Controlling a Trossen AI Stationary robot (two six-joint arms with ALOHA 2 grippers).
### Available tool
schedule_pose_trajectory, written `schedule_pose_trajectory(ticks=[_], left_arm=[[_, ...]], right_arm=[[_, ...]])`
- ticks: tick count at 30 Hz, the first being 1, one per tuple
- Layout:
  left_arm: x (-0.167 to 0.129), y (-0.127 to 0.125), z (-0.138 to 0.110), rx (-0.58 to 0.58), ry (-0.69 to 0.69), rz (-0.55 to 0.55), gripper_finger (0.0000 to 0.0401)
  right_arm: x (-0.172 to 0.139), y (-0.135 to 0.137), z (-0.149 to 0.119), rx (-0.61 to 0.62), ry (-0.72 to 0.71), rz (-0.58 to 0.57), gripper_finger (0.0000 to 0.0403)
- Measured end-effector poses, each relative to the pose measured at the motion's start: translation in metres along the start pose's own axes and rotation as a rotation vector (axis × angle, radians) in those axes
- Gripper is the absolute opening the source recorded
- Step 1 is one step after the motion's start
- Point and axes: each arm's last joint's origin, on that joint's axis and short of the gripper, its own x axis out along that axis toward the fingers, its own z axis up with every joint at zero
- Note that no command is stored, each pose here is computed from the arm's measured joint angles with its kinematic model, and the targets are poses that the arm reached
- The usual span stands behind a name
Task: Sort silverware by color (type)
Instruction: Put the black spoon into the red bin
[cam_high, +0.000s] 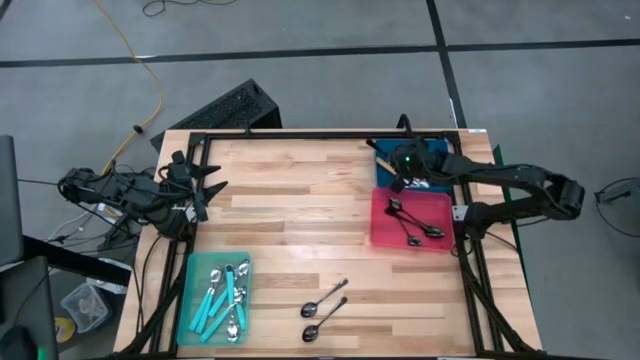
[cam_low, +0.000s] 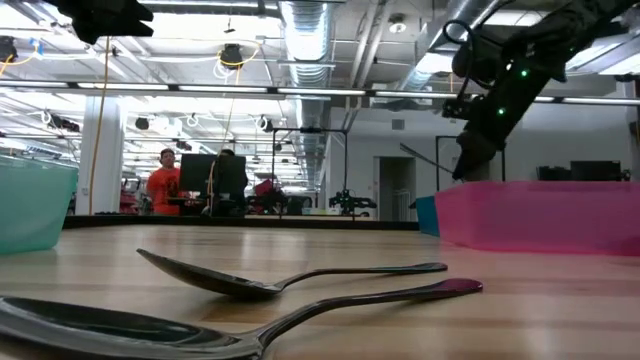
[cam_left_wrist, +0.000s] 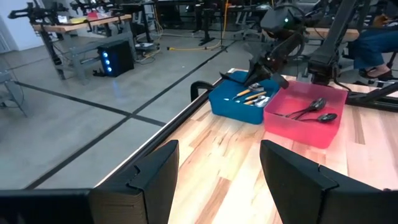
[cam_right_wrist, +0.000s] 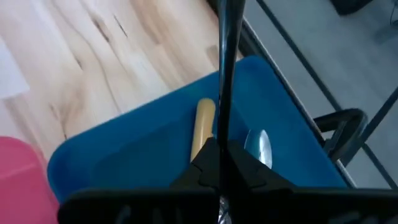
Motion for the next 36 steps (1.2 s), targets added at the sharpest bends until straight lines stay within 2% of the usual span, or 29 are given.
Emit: schedule_pose_trajectory(ticks=[3, 7, 11, 13, 17, 22, 29, 36], left_arm=[[0.000, 0.000, 0.000, 0.000, 0.000, 0.000, 0.0213], [0.000, 0.000, 0.000, 0.000, -0.001, 0.002, 0.0213], [0.000, 0.000, 0.000, -0.001, 0.000, -0.001, 0.0213], [0.000, 0.000, 0.000, -0.001, 0.000, -0.001, 0.0213], [0.000, 0.000, 0.000, -0.003, 0.000, -0.001, 0.0213], [0.000, 0.000, 0.000, -0.019, 0.000, -0.002, 0.0213], [0.000, 0.000, 0.000, -0.029, 0.000, -0.002, 0.0213], [0.000, 0.000, 0.000, -0.030, -0.001, -0.002, 0.0213]], right_arm=[[-0.003, 0.001, 0.002, -0.005, -0.010, 0.004, 0.0025], [-0.024, 0.002, 0.018, -0.009, -0.117, 0.022, 0.0025], [-0.057, 0.008, 0.026, 0.015, -0.208, 0.088, 0.0025], [-0.069, 0.014, 0.022, 0.032, -0.213, 0.143, 0.0025], [-0.081, 0.029, -0.001, 0.108, -0.076, 0.224, 0.0025], [-0.088, 0.045, -0.033, 0.196, 0.165, 0.243, 0.0025], [-0.093, 0.066, -0.064, 0.246, 0.296, 0.254, 0.0025], [-0.081, 0.079, -0.084, 0.247, 0.384, 0.206, 0.0025]])
